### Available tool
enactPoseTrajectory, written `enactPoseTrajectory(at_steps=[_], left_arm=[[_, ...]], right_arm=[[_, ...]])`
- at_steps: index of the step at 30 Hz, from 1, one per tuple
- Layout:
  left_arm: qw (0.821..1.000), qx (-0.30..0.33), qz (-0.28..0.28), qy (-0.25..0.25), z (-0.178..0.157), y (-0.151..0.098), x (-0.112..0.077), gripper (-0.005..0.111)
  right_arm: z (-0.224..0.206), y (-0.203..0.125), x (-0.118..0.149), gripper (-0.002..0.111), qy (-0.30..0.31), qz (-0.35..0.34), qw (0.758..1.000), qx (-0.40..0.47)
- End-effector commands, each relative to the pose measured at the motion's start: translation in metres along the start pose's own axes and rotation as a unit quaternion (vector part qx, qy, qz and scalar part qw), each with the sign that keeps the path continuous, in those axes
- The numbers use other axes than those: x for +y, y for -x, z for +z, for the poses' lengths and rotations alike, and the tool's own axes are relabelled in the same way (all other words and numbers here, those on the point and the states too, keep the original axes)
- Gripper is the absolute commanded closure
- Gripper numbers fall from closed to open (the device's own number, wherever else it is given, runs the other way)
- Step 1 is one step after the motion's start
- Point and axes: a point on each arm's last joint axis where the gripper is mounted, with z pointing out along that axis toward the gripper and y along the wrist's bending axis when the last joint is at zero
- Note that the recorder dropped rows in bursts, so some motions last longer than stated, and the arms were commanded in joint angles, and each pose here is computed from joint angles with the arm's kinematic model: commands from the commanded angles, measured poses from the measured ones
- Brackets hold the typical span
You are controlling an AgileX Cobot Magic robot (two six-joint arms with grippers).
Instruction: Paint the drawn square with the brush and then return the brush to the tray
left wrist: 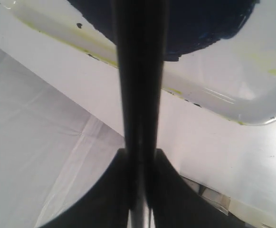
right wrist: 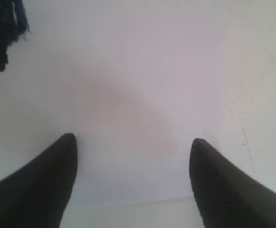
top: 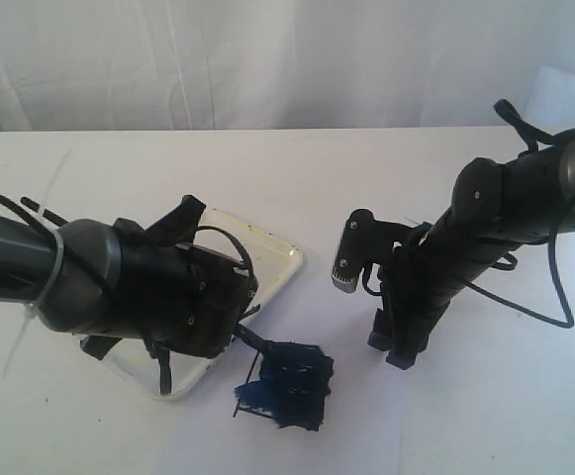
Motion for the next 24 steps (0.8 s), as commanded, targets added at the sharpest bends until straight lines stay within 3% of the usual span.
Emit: enactPoseTrajectory(at_steps=[1,8,12,17,20,24], left_arm=[[1.0,0.015,0.0,-0.014,0.008,-0.004,-0.003,0.107],[0.999,0.011,0.011,-0.03,0.009,-0.004,-0.006,0.107],[0.998,0.006,0.065,-0.026,0.015,-0.001,-0.021,0.107],[0.999,0.005,0.041,-0.013,0.014,-0.002,-0.019,0.107],[1.0,-0.027,-0.009,0.004,0.006,-0.004,-0.011,0.107],[1.0,-0.018,0.004,0.008,0.001,-0.009,-0.01,0.107]], right_arm=[[0.002,-0.002,0.001,0.045,0.001,-0.007,1.0,0.005],[0.002,-0.002,0.001,0.045,0.0,-0.007,1.0,0.005],[0.002,-0.002,0.001,0.045,0.0,-0.007,1.0,0.005],[0.002,-0.002,0.0,0.045,-0.001,-0.007,1.0,0.005],[0.002,-0.002,0.0,0.045,-0.003,-0.007,1.0,0.004],[0.002,-0.002,0.0,0.045,-0.002,-0.007,1.0,0.004]])
